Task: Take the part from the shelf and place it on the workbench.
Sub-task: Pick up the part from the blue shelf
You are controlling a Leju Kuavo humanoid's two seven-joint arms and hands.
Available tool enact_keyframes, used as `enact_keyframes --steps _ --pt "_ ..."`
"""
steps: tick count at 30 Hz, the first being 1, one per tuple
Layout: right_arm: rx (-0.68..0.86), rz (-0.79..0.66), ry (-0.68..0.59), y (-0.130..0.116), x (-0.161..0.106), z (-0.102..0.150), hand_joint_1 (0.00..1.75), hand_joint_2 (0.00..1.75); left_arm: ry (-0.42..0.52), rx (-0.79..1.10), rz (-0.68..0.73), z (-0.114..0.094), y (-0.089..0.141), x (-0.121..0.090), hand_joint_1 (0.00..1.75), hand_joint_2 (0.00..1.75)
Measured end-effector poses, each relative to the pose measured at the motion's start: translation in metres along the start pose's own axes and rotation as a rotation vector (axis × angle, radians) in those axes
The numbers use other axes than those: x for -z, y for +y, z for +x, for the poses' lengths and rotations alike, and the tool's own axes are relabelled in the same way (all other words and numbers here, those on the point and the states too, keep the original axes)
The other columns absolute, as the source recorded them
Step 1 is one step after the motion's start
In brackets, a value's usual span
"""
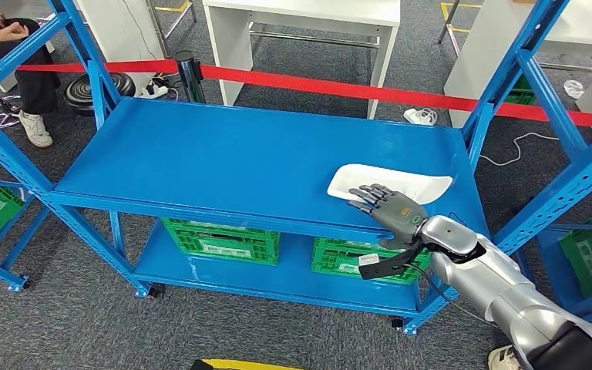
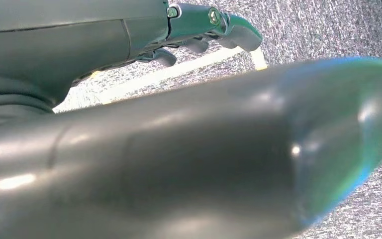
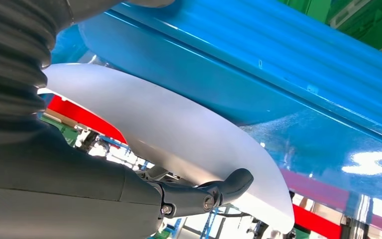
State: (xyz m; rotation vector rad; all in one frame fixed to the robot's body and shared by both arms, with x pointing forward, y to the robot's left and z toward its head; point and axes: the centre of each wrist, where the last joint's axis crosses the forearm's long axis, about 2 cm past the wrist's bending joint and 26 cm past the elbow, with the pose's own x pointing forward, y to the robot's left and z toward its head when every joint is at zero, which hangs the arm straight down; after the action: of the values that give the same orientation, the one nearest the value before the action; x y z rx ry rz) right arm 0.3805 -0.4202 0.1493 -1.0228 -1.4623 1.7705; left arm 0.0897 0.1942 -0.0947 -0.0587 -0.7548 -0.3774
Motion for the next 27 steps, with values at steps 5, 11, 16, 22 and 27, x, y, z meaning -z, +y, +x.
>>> enact_keyframes --steps 5,11,16,22,27 --pt "-0.015 0.003 0.015 0.000 -0.001 -0.001 0.00 1.75 0.000 0.002 -0.002 -0.001 0.000 0.000 0.00 0.00" --pt "-0.009 0.006 0.032 0.003 -0.005 -0.002 0.00 1.75 -0.001 0.005 -0.004 -0.001 0.000 0.000 0.00 0.00" --pt "-0.008 0.012 0.036 0.006 -0.007 -0.001 0.87 1.75 -0.001 0.008 -0.005 -0.001 0.000 0.000 0.00 0.00" --pt "-0.018 0.011 0.031 0.009 -0.009 0.000 1.26 1.75 0.001 0.011 -0.007 0.000 -0.001 0.000 0.00 0.00" --pt "-0.025 0.009 0.032 0.011 -0.012 0.000 0.65 1.75 0.003 0.013 -0.008 0.000 -0.001 0.000 0.00 0.00"
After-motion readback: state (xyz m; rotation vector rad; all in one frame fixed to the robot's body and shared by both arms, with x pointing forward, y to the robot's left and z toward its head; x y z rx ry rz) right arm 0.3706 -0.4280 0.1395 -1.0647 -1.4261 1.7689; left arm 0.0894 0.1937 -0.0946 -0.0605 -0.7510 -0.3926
